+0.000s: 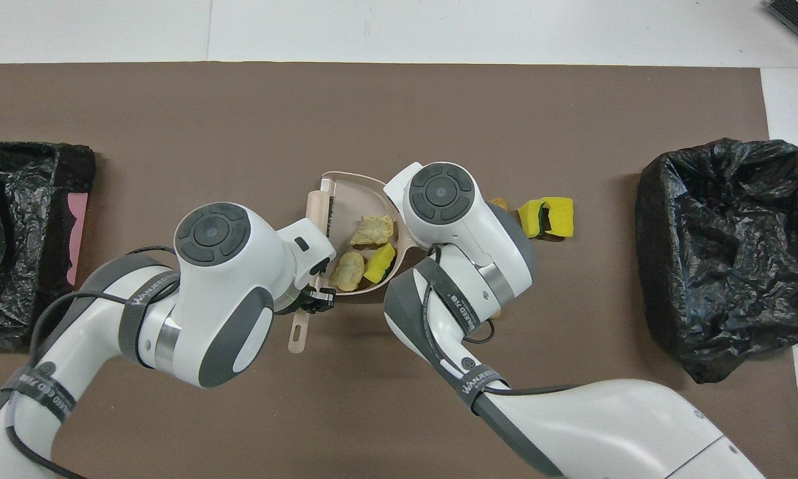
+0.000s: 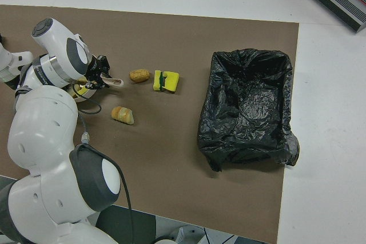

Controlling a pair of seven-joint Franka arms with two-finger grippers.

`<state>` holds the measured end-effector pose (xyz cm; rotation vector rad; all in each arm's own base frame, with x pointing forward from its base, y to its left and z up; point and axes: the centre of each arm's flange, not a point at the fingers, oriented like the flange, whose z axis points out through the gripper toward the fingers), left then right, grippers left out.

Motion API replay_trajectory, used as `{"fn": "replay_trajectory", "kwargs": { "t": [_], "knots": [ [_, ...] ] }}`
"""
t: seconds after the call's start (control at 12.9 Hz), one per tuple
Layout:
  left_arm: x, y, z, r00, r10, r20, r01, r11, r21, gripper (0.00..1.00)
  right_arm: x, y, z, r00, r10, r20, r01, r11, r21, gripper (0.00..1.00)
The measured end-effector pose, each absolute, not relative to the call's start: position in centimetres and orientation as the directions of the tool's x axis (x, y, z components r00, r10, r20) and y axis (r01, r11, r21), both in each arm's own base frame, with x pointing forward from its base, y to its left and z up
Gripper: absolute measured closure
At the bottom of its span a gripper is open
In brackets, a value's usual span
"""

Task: Sweep and dump trash in bin
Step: 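Carry the loaded dustpan over the nearby black bag with the right gripper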

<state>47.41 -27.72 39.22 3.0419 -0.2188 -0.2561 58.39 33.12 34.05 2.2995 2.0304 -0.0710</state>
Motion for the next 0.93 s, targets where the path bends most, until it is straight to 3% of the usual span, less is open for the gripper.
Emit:
{"fn": "replay_trajectory", "kwargs": {
  "t": [0.23,0.47,0.7,0.93],
  "knots": [
    [48.1,-24.8,42.5,0.988,-0.046,-0.150,-0.031,-0.995,0.096,0.73,59.3,31.6,34.9,0.150,0.987,-0.063,0.989,-0.148,0.027,0.68],
    [47.0,-21.1,45.0,0.984,0.001,-0.177,0.018,-0.996,0.093,0.73,60.2,28.5,38.5,0.153,0.988,-0.031,0.988,-0.152,0.027,0.68],
    [41.8,-22.1,42.6,0.980,0.008,-0.200,0.022,-0.997,0.070,0.73,60.5,22.3,43.8,0.157,0.986,-0.054,0.988,-0.157,0.005,0.68],
    [36.0,-26.7,40.6,0.979,0.035,-0.202,0.043,-0.999,0.032,0.73,62.0,12.9,46.3,0.117,0.991,-0.063,0.993,-0.118,-0.020,0.68]
  ]
}}
